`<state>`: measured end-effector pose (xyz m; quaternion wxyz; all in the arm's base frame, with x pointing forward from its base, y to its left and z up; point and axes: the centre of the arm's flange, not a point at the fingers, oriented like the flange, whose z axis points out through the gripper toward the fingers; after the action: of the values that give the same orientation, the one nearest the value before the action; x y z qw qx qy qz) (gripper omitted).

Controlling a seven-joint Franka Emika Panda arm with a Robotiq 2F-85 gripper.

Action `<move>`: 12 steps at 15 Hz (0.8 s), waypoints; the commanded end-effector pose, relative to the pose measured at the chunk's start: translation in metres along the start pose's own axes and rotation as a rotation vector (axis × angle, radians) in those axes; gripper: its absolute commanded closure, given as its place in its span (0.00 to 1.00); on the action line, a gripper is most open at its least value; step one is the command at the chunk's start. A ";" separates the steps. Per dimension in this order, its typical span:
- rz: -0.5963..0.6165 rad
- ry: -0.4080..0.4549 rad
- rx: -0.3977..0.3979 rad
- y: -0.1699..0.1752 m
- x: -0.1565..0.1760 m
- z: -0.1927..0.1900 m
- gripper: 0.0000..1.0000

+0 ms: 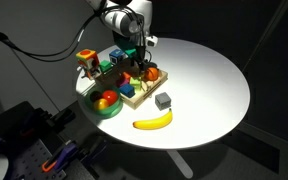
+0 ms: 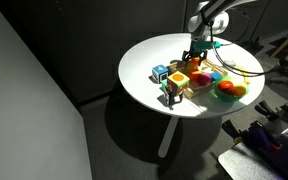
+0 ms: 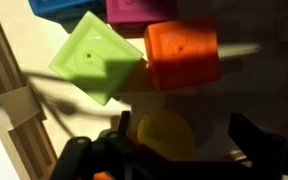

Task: Remove the lemon from the box and put it on the right side of the table.

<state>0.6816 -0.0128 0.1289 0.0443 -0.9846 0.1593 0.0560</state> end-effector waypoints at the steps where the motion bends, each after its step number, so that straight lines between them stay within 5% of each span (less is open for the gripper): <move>1: 0.040 0.005 -0.003 -0.006 0.015 -0.002 0.00; 12: 0.073 0.017 -0.015 -0.007 0.027 0.005 0.00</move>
<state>0.6964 -0.0147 0.1225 0.0405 -0.9809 0.1841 0.0471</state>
